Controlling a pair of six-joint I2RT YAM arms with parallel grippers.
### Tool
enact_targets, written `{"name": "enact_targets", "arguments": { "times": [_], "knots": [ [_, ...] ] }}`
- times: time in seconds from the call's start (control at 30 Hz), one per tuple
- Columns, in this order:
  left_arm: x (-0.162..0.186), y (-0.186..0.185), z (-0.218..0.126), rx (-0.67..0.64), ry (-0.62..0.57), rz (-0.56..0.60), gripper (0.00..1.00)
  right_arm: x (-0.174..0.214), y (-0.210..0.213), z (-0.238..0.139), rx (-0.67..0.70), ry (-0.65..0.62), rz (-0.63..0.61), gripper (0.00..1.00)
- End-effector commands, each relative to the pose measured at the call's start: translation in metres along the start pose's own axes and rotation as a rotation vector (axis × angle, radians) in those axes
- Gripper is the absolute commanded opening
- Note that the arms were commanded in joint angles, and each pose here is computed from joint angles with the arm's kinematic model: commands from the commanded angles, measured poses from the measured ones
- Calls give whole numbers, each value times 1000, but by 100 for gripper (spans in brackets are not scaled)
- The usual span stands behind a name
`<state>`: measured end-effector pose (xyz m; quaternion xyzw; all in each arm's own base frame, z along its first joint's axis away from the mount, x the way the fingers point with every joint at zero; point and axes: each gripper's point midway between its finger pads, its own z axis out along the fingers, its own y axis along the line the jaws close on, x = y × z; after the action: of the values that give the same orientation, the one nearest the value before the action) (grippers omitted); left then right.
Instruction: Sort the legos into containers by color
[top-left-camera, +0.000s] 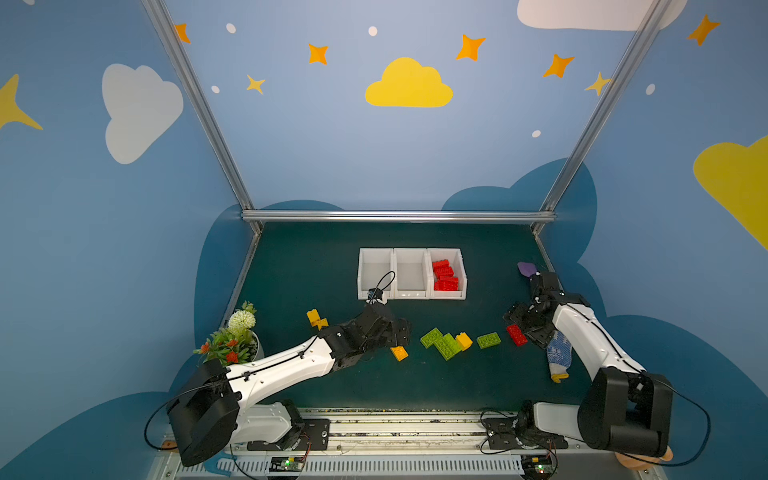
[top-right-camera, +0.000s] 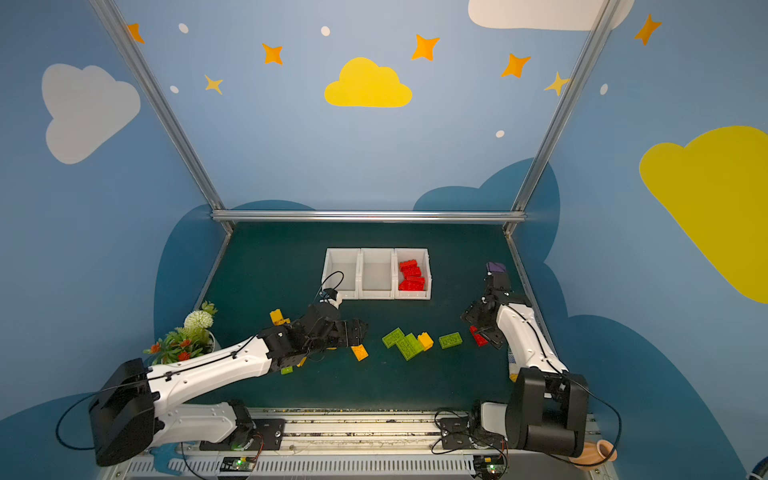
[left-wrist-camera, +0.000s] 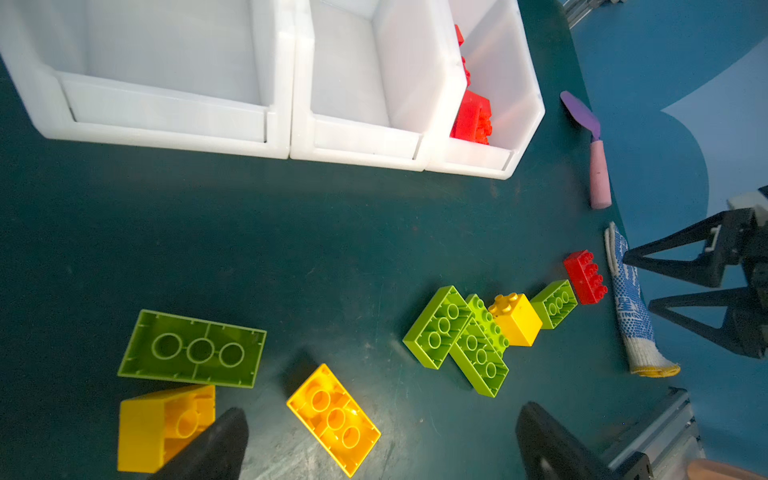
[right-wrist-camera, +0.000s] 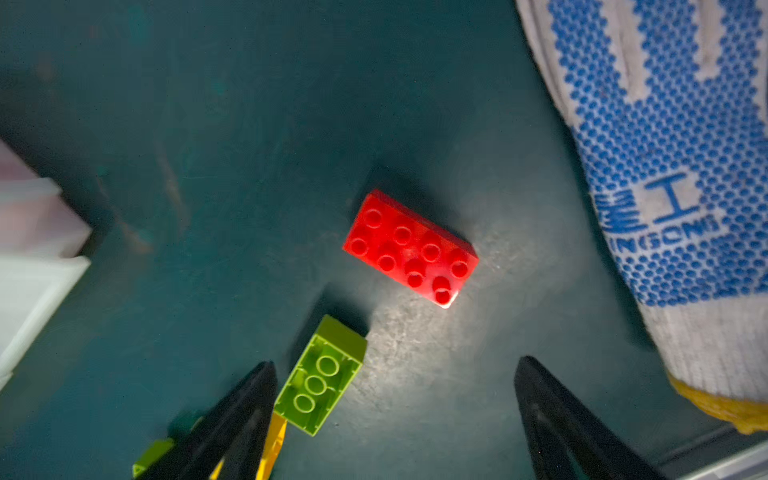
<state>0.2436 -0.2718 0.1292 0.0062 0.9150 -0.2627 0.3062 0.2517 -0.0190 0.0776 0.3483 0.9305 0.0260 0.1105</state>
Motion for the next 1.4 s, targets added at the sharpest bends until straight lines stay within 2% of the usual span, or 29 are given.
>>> {"name": "enact_targets", "arguments": {
  "times": [0.0,0.3,0.73,1.1,1.37],
  "knots": [
    [8,1,5,0,5,-2,100,8,-8,6,3,34,67,88],
    [15,5,8,-16,17,15,100,-1,-1,23,6,57,123,87],
    [20,16,8,-59,24,16,100,-24,6,42,64,47,127,87],
    [22,26,4,-95,22,25,100,-20,9,63,84,90,153,87],
    [27,33,3,-120,37,20,100,-24,13,71,83,90,137,77]
  ]
}}
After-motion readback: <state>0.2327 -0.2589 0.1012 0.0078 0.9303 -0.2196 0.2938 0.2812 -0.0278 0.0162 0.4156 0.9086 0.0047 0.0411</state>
